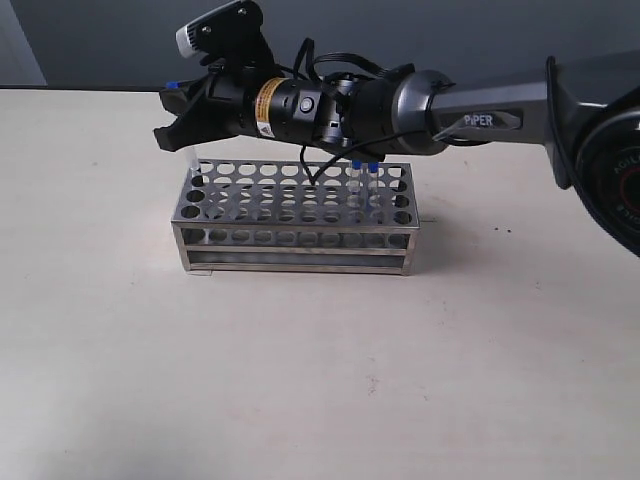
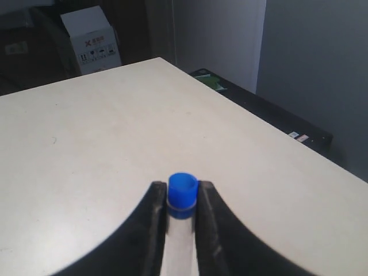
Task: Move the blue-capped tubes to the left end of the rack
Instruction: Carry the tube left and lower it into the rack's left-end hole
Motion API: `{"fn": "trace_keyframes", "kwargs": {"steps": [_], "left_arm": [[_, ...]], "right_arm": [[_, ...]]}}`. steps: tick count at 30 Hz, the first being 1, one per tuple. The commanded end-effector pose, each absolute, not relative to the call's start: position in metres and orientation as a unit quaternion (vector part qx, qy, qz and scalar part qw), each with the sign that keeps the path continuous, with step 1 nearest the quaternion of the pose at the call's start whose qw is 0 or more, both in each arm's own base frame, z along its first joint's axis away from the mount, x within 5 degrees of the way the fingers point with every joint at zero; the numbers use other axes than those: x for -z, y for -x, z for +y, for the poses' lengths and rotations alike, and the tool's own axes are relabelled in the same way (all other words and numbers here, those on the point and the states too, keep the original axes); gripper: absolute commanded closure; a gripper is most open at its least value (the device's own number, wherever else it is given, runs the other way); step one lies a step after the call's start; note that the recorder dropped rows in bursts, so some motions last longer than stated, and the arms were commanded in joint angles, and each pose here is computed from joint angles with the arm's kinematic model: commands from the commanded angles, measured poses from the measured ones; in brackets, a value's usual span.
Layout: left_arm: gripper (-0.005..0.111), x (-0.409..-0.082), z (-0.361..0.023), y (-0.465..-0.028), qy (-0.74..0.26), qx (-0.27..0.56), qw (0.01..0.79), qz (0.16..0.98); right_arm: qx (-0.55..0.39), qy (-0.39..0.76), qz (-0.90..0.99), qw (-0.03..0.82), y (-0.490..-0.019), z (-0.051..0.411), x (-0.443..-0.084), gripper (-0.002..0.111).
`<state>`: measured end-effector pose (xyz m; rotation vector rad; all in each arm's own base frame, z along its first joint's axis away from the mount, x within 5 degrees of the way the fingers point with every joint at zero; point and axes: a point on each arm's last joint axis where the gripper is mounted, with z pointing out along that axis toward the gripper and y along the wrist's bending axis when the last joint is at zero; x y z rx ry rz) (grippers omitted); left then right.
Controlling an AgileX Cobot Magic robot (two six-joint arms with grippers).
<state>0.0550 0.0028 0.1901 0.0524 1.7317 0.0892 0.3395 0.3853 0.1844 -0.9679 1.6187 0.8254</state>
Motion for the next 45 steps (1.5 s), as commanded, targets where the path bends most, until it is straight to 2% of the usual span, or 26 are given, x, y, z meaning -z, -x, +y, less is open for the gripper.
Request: {"fn": "trace_keyframes", "kwargs": {"steps": [1, 14, 32, 45], "left_arm": [[0.106, -0.192, 0.002, -0.055, -0.027, -0.038, 0.651, 0.758], [0.106, -0.192, 0.002, -0.055, -0.027, -0.038, 0.651, 0.758], [0.106, -0.192, 0.002, -0.055, -0.027, -0.038, 0.651, 0.758], [0.106, -0.192, 0.002, -0.055, -0.027, -0.038, 0.651, 0.758]], "right_arm": [[-0.335, 0.403, 0.674, 0.521, -0.341, 0.385, -0.183, 0.109], [-0.34, 0.396, 0.67, 0.528, -0.341, 0.384, -0.194, 0.109], [-0.322, 0.393, 0.684, 0.523, -0.344, 0.381, -0.19, 0.109], [-0.347, 0.399, 0.679, 0.509, -0.343, 0.387, -0.161, 0.109]]}}
